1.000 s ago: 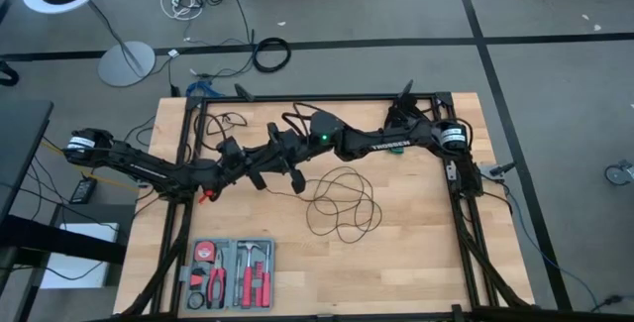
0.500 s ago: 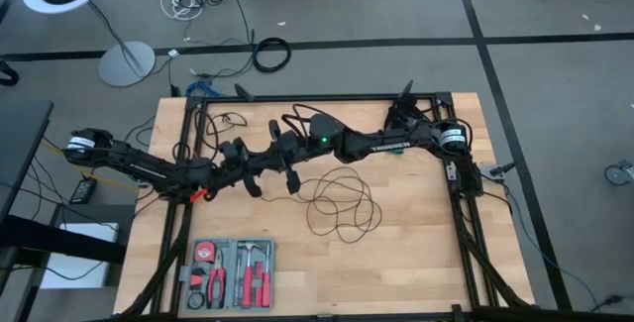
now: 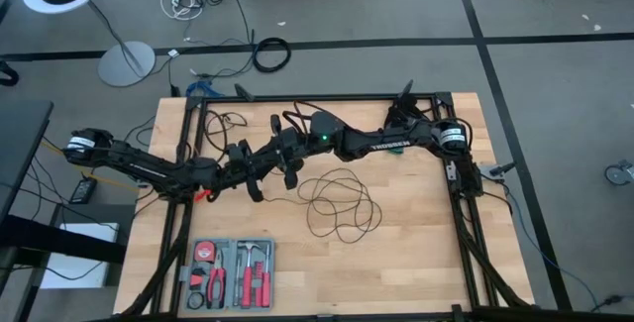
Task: Coil cords
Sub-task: Coil the black wire onto the black spool
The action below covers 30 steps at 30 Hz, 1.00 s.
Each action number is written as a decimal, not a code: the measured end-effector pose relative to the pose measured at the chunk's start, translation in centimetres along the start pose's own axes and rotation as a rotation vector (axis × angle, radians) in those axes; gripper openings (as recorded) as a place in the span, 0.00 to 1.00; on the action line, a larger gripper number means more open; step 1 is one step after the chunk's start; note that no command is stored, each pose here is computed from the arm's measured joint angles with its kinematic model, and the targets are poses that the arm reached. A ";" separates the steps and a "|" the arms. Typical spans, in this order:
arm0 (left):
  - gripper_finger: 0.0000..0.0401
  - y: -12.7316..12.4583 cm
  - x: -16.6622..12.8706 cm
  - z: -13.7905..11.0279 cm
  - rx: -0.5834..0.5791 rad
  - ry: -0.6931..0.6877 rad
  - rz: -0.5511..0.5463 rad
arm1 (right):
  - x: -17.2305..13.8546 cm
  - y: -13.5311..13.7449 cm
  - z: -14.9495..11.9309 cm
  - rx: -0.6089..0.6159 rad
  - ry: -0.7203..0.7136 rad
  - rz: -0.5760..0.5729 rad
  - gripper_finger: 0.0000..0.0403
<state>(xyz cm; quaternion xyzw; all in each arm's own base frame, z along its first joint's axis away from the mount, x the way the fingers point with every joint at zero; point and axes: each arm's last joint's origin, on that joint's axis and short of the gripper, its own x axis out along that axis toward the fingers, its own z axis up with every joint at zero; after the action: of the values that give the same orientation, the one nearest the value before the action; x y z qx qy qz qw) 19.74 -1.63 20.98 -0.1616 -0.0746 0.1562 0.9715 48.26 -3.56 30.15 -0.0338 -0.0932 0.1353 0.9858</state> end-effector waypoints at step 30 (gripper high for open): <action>0.00 0.3 -0.1 -0.6 0.095 0.057 0.040 | -3.6 -1.1 2.0 0.267 0.335 0.251 0.00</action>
<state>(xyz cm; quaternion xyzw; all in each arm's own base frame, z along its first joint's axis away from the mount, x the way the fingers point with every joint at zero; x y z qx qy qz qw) 19.72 -1.57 20.27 -0.1212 -0.0361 0.1743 0.9765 44.76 -5.49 31.55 0.0636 0.0953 0.2602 0.9587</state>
